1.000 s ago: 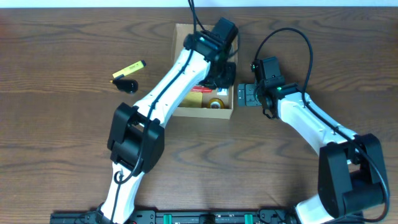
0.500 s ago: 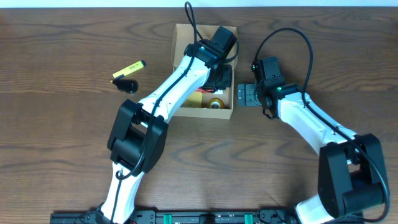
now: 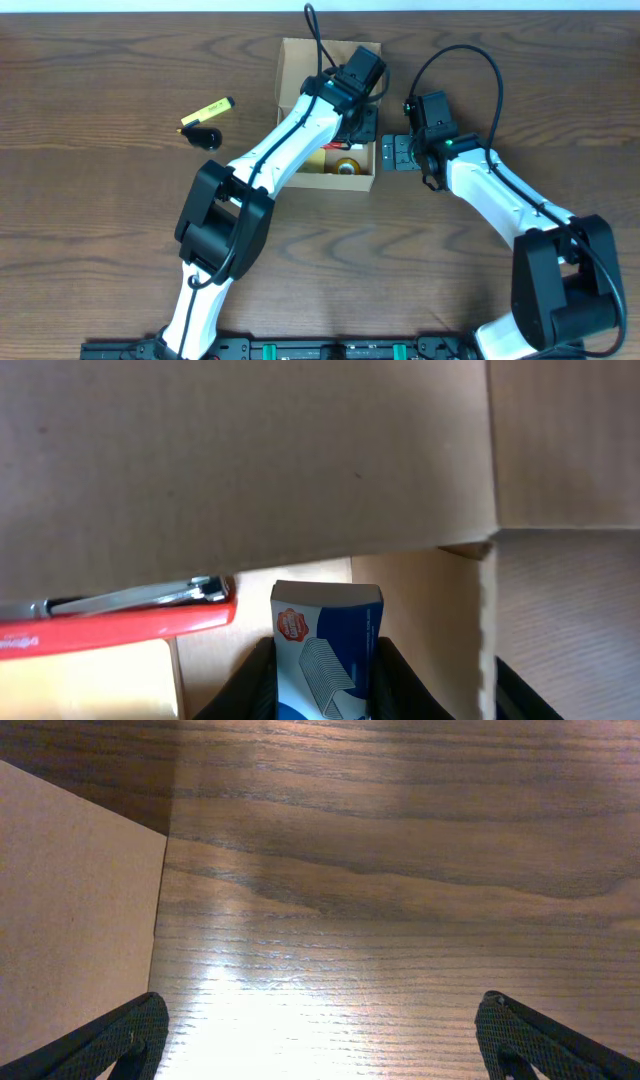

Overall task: Pack container
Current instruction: 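Lower the staple box into the box's right side and release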

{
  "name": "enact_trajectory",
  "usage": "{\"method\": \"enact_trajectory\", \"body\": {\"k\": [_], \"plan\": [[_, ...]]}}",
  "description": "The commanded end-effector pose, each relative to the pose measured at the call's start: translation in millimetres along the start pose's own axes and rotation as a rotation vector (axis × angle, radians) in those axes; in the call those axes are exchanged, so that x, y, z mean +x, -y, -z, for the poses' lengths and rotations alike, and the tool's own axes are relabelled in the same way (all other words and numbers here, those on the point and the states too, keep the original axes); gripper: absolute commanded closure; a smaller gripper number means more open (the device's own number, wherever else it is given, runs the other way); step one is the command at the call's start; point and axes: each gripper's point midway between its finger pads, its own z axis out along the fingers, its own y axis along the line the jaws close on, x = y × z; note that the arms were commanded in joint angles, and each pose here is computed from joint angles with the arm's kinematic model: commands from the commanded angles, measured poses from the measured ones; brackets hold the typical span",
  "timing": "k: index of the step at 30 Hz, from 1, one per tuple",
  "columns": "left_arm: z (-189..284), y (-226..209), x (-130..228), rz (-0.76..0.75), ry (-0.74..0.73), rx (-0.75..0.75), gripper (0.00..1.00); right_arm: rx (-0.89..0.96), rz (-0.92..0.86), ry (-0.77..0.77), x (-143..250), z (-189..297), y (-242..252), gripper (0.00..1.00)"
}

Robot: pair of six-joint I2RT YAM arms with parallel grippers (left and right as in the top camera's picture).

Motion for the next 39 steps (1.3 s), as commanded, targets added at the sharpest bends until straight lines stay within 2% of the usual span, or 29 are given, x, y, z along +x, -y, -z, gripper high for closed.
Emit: {"method": "enact_trajectory", "body": {"k": [1,12,23,24,27,30,39], "plan": [[-9,-6,7,0.003,-0.013,-0.022,0.91,0.007,-0.018,-0.013,3,-3,4,0.01],[-13,-1,-2,0.0,0.028,0.0,0.89,0.007,-0.018,-0.013,3,-3,4,0.01],[-15,5,4,0.023,0.004,0.041,0.87,0.007,-0.018,-0.013,3,-3,4,0.01],[-15,5,4,0.022,0.006,0.042,0.84,0.007,-0.018,-0.013,3,-3,4,0.01],[-15,5,4,0.022,0.005,0.045,0.59,0.007,-0.018,-0.013,3,-3,4,0.01],[-15,7,4,0.022,0.001,0.052,0.5,0.007,-0.018,-0.013,3,-3,4,0.01],[-15,5,7,0.022,-0.008,0.045,0.48,0.007,-0.018,-0.013,3,-3,4,0.01]]}}
